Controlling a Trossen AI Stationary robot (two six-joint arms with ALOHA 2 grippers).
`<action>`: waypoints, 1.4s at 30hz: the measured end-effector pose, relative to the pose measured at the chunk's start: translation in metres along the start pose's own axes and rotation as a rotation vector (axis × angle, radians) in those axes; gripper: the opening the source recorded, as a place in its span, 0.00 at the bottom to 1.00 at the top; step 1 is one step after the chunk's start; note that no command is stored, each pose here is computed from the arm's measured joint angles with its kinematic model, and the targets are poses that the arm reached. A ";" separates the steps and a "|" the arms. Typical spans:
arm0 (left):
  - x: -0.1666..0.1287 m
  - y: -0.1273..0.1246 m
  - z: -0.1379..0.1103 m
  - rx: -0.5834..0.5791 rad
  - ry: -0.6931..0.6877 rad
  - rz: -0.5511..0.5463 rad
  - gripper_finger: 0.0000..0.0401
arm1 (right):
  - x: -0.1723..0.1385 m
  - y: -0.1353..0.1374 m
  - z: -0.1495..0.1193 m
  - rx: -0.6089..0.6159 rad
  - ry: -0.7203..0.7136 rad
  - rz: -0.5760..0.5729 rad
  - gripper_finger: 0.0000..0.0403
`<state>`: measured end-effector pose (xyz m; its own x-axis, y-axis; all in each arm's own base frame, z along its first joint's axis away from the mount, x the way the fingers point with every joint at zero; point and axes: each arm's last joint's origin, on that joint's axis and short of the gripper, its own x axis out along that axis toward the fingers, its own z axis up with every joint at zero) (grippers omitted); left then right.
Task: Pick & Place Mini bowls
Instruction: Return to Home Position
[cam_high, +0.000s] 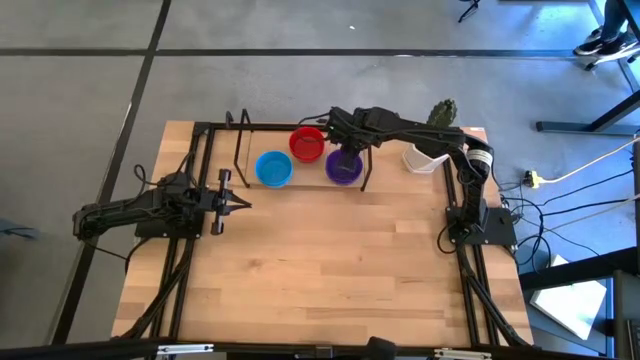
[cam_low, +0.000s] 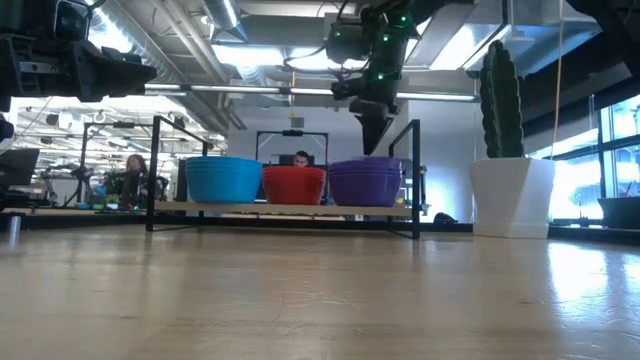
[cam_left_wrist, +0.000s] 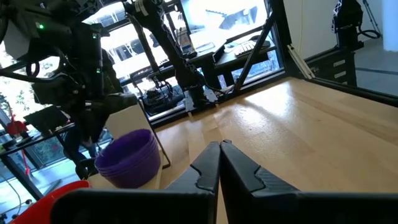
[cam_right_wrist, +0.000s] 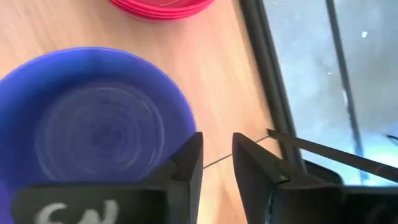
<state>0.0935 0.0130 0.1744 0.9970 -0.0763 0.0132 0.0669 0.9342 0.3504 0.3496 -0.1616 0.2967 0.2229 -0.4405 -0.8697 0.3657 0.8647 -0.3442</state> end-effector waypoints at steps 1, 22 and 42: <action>0.000 0.000 0.000 0.000 0.000 0.000 0.02 | 0.000 0.000 0.000 -0.007 0.000 -0.009 0.22; 0.000 0.000 0.000 -0.001 0.008 0.010 0.01 | -0.193 0.043 0.002 -0.152 -0.769 0.085 0.02; 0.000 0.001 -0.001 -0.028 0.014 0.028 0.00 | -0.146 0.073 -0.222 -0.052 -1.354 0.528 0.01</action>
<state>0.0935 0.0139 0.1740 0.9989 -0.0455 0.0094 0.0401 0.9451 0.3242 0.1434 0.0199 0.3203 0.9941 0.0655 0.0864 -0.0535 0.9895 -0.1343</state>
